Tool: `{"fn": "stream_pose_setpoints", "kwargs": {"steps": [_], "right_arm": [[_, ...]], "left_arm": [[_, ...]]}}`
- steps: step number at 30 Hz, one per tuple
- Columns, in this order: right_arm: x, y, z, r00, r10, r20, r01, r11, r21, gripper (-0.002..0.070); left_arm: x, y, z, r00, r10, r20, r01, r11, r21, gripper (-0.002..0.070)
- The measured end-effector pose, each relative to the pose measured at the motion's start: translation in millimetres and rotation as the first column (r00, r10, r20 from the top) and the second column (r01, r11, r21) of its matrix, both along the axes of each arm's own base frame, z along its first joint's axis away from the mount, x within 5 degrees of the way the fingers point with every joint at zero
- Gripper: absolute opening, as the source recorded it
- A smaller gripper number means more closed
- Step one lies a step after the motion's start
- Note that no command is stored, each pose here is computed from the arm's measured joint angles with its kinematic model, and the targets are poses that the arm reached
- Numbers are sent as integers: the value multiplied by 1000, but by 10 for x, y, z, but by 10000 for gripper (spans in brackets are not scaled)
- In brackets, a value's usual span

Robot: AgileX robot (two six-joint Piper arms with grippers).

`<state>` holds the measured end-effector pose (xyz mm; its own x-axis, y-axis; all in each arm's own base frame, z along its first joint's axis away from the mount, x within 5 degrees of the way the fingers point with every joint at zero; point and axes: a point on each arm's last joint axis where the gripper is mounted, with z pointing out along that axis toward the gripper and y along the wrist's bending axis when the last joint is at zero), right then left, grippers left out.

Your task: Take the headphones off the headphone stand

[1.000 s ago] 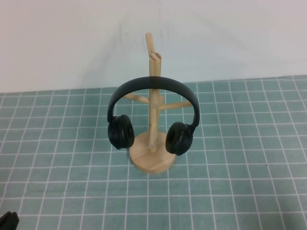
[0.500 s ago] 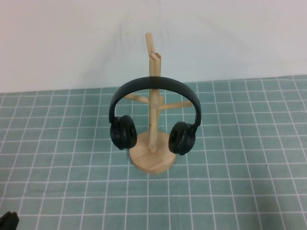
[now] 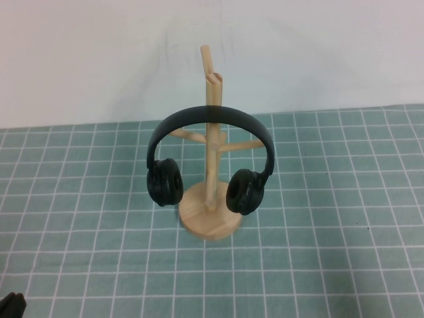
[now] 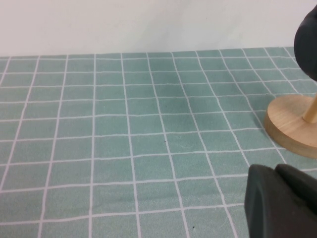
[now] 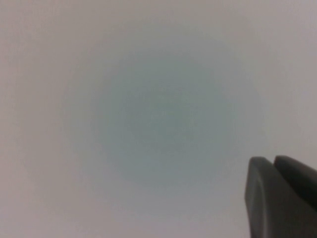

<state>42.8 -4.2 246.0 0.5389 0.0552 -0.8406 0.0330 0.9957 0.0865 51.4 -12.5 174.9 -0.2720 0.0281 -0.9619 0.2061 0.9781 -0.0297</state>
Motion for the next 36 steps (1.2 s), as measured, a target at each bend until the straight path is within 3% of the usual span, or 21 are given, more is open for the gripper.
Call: {"fn": "stream_pose_setpoints", "kwargs": {"steps": [3,6,13,18,21,23,26,30,33,36], "right_arm": [[-73,0,97,990,37,139,-45,998,53,-6],[-205,-1,258,942,67,330,-99,992,83,-6],[-647,29,1187,858,121,499,-197,975,101,-6],[-905,74,1896,941,147,304,-200,968,152,-6],[-775,80,2225,985,158,63,-168,964,205,-6],[-522,70,2313,976,153,-155,-116,968,224,-6],[-92,44,2254,887,112,-447,-42,986,164,-6],[418,50,2030,747,168,-643,-47,978,201,-6],[747,154,1763,587,302,-751,-135,951,278,-6],[1037,290,1458,362,387,-848,-295,911,290,-6]], "left_arm": [[0,0,0,1000,0,0,0,1000,0,-6],[0,0,0,1000,0,0,0,1000,0,-6],[0,0,0,1000,0,0,0,1000,0,-6],[0,0,0,1000,0,0,0,1000,0,-6],[0,0,0,1000,0,0,0,1000,0,-6],[0,0,0,1000,0,0,0,1000,0,-6],[0,0,0,1000,0,0,0,1000,0,-6],[0,0,0,1000,0,0,0,1000,0,-6],[0,0,0,1000,0,0,0,1000,0,-6],[0,0,0,1000,0,0,0,1000,0,-6]]}}
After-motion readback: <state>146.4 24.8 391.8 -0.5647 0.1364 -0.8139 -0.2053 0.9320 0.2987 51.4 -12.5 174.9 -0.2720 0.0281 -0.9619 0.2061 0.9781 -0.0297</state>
